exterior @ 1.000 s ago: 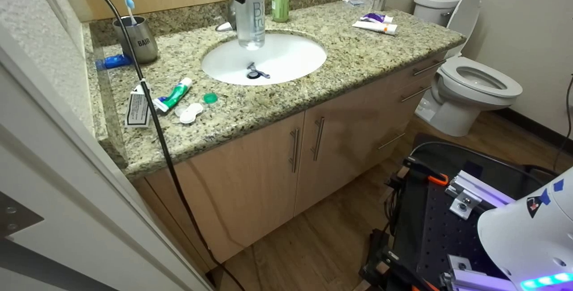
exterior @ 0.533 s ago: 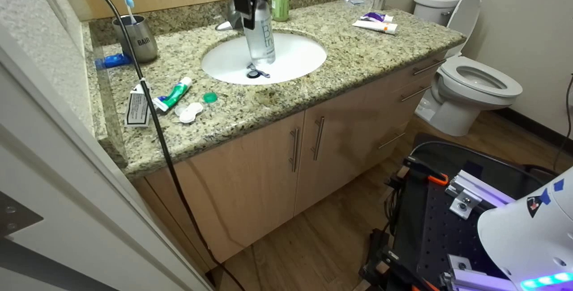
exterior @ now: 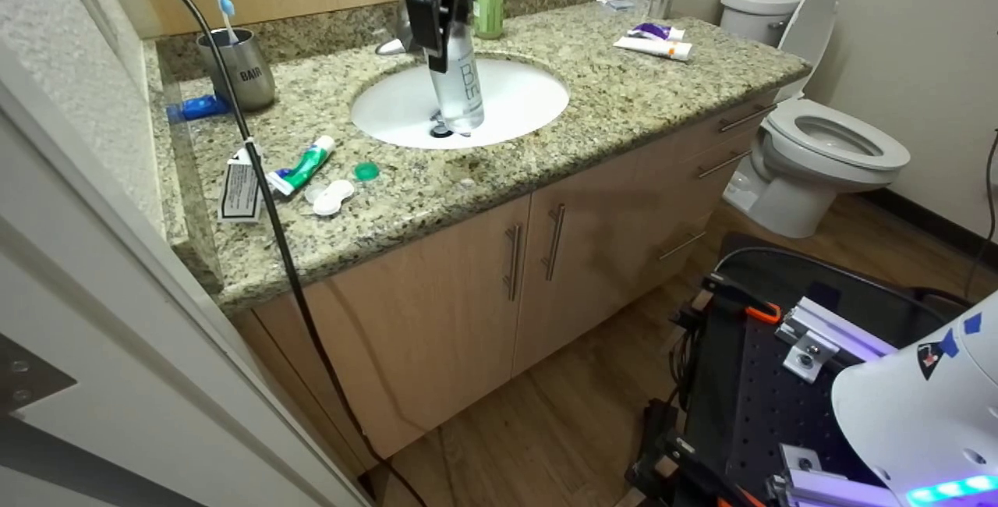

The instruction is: Move the clear bottle to the left side of the counter

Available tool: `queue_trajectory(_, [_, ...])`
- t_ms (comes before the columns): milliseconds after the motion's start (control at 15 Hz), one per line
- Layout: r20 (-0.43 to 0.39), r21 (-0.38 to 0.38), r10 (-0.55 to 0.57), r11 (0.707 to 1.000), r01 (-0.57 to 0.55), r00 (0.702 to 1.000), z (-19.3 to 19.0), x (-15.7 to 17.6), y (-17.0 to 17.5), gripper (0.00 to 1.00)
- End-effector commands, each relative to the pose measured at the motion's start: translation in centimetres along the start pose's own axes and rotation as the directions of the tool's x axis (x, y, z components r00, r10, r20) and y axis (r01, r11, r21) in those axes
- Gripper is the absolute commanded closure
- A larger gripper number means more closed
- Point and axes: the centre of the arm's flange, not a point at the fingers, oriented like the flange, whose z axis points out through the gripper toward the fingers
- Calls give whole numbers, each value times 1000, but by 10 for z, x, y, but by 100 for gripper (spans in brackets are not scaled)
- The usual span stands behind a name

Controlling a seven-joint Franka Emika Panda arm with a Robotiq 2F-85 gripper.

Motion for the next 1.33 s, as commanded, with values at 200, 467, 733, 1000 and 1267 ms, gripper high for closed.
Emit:
queue_trajectory(200, [-4, 110, -62, 992, 62, 998, 33, -27, -53, 62])
queue_trajectory(467, [-163, 106, -102, 987, 120, 981, 16, -37, -84, 62])
queue_trajectory(733, [-238, 33, -127, 990, 138, 963, 21, -40, -78, 62])
queue_trajectory(1000, [-225, -2, -116, 993, 119, 967, 36, -43, -56, 62])
queue_trajectory(1267, [-146, 117, 25, 993, -8, 989, 44, -20, -31, 62])
